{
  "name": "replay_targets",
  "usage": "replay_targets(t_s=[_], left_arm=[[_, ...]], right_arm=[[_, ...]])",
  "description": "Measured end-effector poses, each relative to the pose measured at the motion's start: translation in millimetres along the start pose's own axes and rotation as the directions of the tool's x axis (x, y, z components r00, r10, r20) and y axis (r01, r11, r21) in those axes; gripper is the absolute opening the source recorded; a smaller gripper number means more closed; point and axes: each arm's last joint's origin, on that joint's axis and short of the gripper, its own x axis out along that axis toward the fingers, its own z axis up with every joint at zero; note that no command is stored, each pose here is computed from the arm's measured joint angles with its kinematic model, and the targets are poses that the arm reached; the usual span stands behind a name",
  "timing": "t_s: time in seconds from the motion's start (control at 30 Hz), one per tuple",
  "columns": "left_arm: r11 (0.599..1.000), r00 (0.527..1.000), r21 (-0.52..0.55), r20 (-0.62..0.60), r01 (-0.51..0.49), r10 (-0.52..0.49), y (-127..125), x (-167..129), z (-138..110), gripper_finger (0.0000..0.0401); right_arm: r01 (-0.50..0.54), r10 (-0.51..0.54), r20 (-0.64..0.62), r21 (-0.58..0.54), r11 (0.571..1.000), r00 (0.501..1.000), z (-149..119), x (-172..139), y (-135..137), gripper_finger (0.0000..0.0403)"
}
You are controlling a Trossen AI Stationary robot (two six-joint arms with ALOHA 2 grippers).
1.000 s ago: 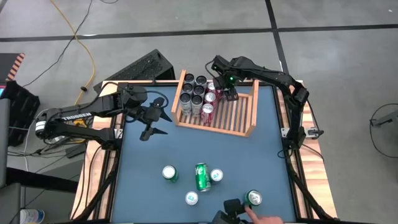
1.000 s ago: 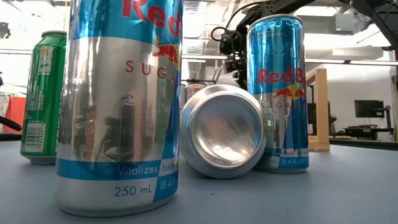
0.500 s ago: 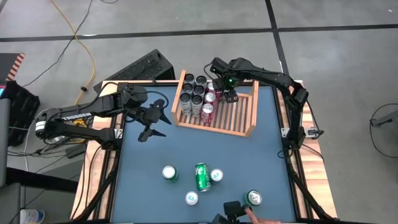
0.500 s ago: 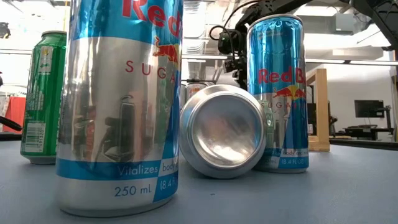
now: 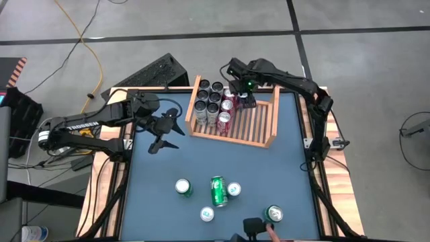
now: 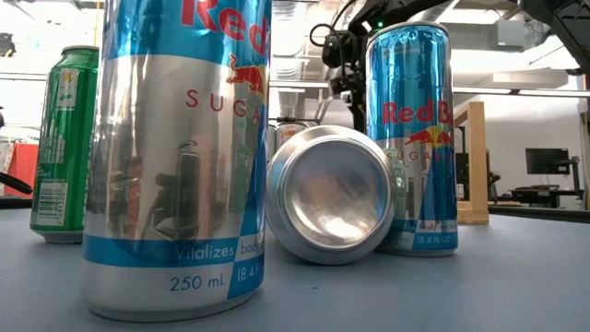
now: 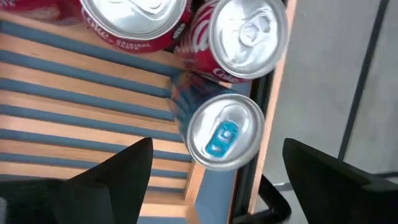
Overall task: Place canned beverage on shelf
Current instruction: Put the blue soda can on the shelf aligned with the other blue soda can
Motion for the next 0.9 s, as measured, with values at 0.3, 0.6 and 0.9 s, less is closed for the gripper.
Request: replay_targets(t_s=[0.3, 0.6, 0.9], left_arm=[[1.000, 1.000, 0.006, -0.022, -0.007, 0.007, -0.3, 0.0, -2.0, 0.0261], [0.999, 1.000, 0.039, -0.021, 0.001, 0.000, -0.8, -0.8, -2.1, 0.0261], [0.996, 0.998, 0.080, 0.050, 0.035, -0.039, -1.9, -0.2, 4.6, 0.0261]], right_arm=[[-0.099, 0.078, 0.094, 0.251, 0.963, 0.993, -24.0, -42.8, -2.7, 0.0332], [-0.388, 0.176, 0.454, 0.431, 0.815, 0.874, -68.4, -24.9, 23.6, 0.0329], [-0.279, 0.098, 0.591, 0.224, 0.934, 0.801, -21.3, -92.2, 144.1, 0.0329]])
